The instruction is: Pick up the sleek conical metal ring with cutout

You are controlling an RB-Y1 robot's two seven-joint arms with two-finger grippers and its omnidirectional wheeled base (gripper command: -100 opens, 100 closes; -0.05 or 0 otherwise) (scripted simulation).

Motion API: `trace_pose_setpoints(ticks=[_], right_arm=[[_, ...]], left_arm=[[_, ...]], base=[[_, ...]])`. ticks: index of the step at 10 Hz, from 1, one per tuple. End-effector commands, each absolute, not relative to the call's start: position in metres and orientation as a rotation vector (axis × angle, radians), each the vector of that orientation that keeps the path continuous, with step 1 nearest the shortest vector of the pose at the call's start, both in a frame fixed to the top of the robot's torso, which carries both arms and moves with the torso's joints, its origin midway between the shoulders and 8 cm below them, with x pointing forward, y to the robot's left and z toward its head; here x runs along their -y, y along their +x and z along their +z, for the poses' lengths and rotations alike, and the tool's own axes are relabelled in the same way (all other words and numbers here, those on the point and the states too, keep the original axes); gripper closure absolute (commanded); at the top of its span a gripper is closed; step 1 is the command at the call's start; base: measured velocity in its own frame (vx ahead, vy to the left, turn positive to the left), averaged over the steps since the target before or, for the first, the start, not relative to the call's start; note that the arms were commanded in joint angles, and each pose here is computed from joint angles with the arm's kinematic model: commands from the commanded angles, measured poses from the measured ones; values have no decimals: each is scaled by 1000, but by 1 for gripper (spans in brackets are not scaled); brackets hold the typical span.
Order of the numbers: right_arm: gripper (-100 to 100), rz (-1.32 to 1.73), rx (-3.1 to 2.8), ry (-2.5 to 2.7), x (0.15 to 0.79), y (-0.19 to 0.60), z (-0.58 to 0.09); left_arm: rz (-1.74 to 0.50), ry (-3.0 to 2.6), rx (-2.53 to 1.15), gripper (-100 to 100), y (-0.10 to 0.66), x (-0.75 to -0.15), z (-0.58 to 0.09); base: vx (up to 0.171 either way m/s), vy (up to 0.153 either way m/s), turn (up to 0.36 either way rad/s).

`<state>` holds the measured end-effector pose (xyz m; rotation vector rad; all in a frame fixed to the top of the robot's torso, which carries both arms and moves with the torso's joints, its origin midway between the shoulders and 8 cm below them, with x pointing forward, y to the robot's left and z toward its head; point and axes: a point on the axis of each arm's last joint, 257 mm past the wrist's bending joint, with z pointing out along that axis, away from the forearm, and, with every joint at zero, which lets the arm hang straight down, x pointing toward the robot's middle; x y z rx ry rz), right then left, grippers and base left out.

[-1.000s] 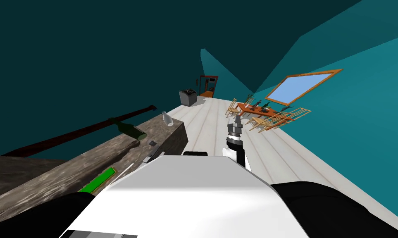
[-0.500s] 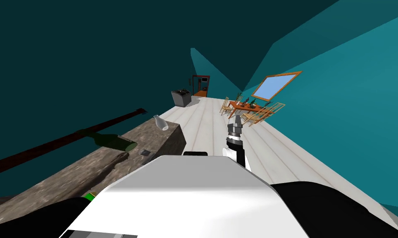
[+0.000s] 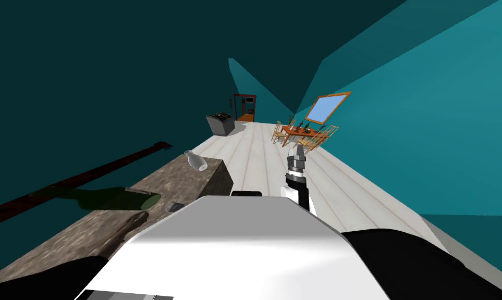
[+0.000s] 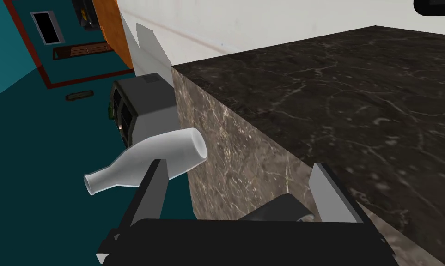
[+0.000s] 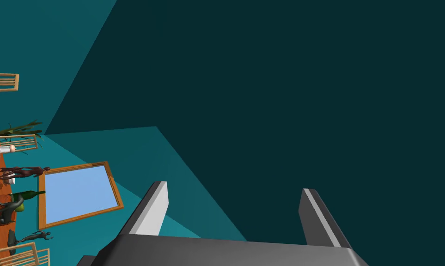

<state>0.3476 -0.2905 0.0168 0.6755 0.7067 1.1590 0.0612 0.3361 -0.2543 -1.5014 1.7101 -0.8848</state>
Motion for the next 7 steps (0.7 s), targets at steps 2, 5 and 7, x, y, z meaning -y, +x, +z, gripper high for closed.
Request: trace_pose_setpoints(ticks=[2, 5, 7], right_arm=[[0, 1159, -707, 676, 291, 348, 17], [0, 1159, -707, 676, 291, 348, 17], [0, 1159, -707, 676, 291, 348, 17]], left_arm=[[-811, -1556, -1738, -100, 45, -349, -260], [-693, -1632, -1777, -100, 14, -373, -267], [-631, -1670, -1796, -100, -3, -385, -269]], base=[[26, 70, -147], [33, 82, -239], [29, 82, -187]])
